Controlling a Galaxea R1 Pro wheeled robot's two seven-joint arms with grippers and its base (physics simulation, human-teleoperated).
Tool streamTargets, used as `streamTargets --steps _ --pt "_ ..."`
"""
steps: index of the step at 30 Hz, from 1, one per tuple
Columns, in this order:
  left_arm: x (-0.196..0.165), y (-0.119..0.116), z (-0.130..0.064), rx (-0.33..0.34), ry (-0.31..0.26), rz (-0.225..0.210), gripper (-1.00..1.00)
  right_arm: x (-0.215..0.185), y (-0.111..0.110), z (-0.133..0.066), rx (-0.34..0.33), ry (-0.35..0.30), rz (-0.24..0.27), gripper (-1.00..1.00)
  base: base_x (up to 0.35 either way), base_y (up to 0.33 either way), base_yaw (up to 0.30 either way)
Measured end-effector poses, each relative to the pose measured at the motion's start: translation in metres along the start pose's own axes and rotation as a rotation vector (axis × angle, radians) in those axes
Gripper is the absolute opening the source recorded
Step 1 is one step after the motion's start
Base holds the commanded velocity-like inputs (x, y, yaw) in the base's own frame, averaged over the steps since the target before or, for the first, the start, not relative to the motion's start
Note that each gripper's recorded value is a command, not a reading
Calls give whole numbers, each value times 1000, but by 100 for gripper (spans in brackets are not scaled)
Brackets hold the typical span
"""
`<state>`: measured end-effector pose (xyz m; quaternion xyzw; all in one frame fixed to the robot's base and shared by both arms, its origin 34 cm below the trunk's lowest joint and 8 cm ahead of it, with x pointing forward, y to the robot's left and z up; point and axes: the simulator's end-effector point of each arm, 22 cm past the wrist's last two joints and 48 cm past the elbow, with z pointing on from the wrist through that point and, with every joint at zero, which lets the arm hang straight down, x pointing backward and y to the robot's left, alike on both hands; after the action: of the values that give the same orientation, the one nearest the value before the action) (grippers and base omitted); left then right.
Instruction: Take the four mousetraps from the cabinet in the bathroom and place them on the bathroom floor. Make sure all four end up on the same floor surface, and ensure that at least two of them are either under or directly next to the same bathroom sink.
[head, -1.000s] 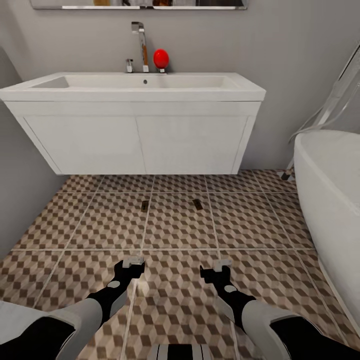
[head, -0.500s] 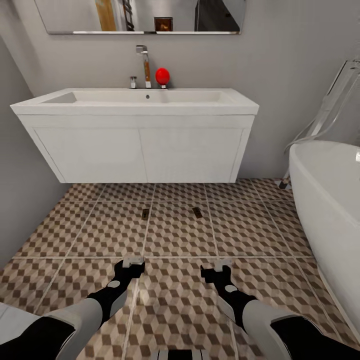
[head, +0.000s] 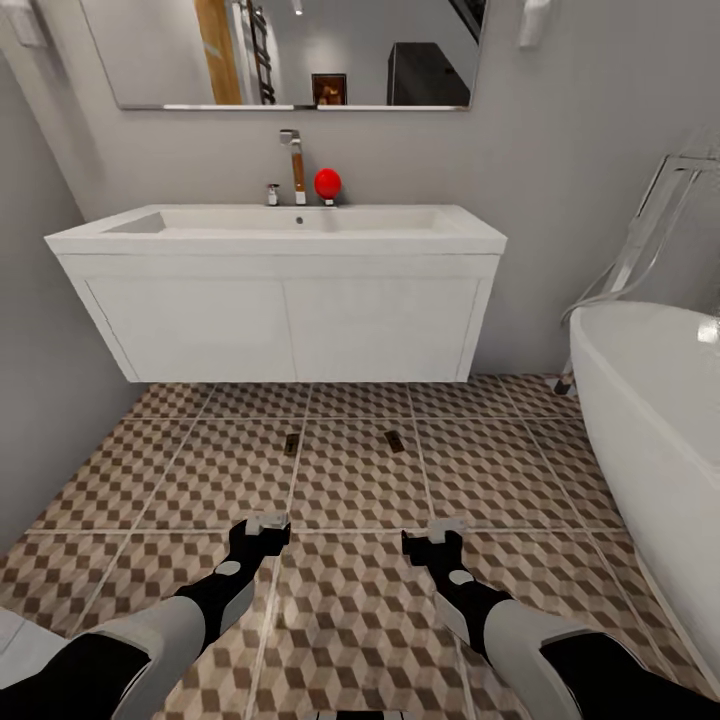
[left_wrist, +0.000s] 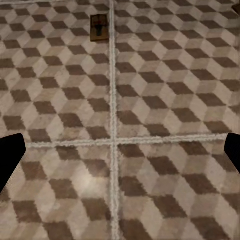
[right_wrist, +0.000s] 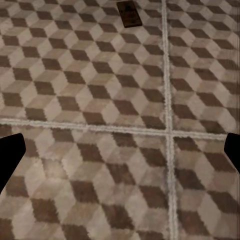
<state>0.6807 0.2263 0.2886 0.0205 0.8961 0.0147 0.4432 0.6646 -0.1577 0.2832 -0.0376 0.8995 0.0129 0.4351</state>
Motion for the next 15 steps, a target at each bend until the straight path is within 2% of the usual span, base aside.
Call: streamTargets --steps 15 --pt "-38 2 -14 -4 -63 -1 100 -37 -9 -14 37 -60 -1 100 0 0 0"
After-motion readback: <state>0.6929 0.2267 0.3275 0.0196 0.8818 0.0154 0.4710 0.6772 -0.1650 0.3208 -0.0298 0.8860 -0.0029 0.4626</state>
